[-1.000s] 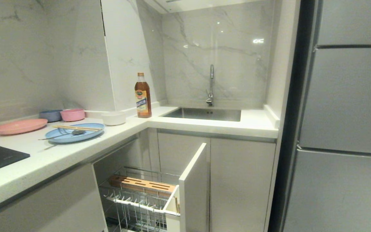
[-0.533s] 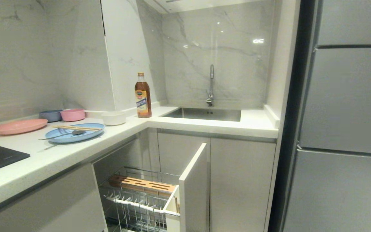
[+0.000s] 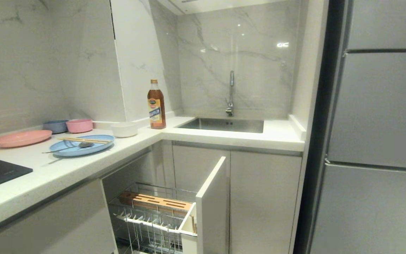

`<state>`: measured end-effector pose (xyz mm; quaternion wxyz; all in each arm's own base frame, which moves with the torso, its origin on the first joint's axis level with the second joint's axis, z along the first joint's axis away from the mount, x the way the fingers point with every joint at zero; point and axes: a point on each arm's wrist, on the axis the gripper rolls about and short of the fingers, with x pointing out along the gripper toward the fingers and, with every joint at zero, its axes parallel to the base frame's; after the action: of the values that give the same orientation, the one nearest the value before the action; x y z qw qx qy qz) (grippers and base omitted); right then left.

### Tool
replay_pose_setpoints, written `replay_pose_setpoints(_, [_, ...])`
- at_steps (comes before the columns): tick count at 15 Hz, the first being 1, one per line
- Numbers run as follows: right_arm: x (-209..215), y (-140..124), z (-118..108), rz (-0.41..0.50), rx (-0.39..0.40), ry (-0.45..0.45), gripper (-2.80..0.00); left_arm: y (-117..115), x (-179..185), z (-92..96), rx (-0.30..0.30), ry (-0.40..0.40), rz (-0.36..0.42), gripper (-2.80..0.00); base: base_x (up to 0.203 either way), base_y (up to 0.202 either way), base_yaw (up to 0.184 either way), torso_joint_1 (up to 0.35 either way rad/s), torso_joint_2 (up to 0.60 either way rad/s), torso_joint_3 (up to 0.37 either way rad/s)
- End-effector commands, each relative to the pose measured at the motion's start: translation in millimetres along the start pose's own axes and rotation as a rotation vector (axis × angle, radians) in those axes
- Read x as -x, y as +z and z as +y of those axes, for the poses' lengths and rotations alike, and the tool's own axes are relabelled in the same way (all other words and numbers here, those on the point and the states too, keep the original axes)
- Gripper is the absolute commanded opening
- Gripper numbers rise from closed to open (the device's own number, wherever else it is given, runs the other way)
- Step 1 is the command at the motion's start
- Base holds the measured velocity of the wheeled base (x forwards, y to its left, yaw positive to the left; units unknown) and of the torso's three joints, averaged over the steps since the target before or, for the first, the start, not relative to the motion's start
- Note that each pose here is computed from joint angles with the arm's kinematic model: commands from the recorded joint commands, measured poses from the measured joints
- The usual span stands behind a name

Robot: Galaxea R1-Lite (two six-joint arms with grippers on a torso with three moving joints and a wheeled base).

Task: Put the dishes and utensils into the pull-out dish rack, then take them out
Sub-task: Pick up the chopsticks and place it in the cupboard

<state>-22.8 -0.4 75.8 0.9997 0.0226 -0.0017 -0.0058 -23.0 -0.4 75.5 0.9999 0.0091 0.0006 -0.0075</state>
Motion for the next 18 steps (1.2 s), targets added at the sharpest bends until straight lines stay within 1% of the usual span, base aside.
replay_pose_setpoints(1, [0,0,0,0.000,0.001,-0.001,-2.80,0,0,0.1,0.003,0.006,0.000,-2.80,0.000,0.000,0.000,0.000,0.00,0.000])
replay_pose_setpoints(5, [0,0,0,0.000,-0.001,-0.001,-2.80,0,0,0.1,-0.002,0.004,0.000,-2.80,0.000,0.000,0.000,0.000,0.00,0.000])
replay_pose_setpoints(6, [0,0,0,0.000,-0.001,-0.001,-2.80,0,-1,0.1,-0.001,0.004,0.016,-2.80,0.000,0.000,0.000,0.005,0.00,-0.066])
replay_pose_setpoints(7, [0,0,0,0.000,-0.001,-0.001,-2.80,1,-5,0.2,-0.001,0.003,0.062,-2.80,0.000,0.000,0.000,-0.005,0.00,-0.119])
replay_pose_setpoints(9, [0,0,0,0.000,-0.001,-0.001,-2.80,3,-18,0.4,0.002,0.000,0.237,-2.80,0.000,0.000,0.000,0.001,0.00,-0.172])
replay_pose_setpoints(10, [0,0,0,0.000,0.001,-0.001,-2.80,3,-23,0.5,0.002,-0.001,0.299,-2.80,0.000,0.000,0.000,-0.002,0.01,-0.197])
replay_pose_setpoints(11, [0,0,0,0.000,-0.001,-0.001,-2.80,3,-26,0.6,0.003,-0.002,0.335,-2.80,0.000,0.000,0.000,-0.002,0.01,-0.188])
replay_pose_setpoints(12, [0,0,0,0.000,-0.001,-0.001,-2.80,3,-26,0.6,0.003,-0.002,0.337,-2.80,0.000,0.000,0.000,0.002,0.00,-0.200])
replay_pose_setpoints(13, [0,0,0,0.000,-0.001,-0.001,-2.80,3,-24,0.5,0.002,-0.002,0.309,-2.80,0.000,0.000,0.000,0.001,0.00,-0.203])
replay_pose_setpoints(14, [0,0,0,0.000,0.000,-0.001,-2.80,3,-19,0.5,0.001,-0.001,0.246,-2.80,0.000,0.000,0.000,0.002,0.00,-0.202])
replay_pose_setpoints(16, [0,0,0,0.000,-0.001,-0.001,-2.80,1,-5,0.2,-0.001,0.003,0.070,-2.80,0.000,0.000,0.000,0.002,0.00,-0.202])
replay_pose_setpoints(17, [0,0,0,0.000,-0.001,-0.001,-2.80,0,-1,0.1,-0.002,0.004,0.020,-2.80,0.000,0.000,0.000,0.005,0.00,-0.195])
replay_pose_setpoints(18, [0,0,0,0.000,-0.001,-0.001,-2.80,0,0,0.1,-0.002,0.004,0.001,-2.80,0.000,0.000,0.000,0.002,0.00,-0.189])
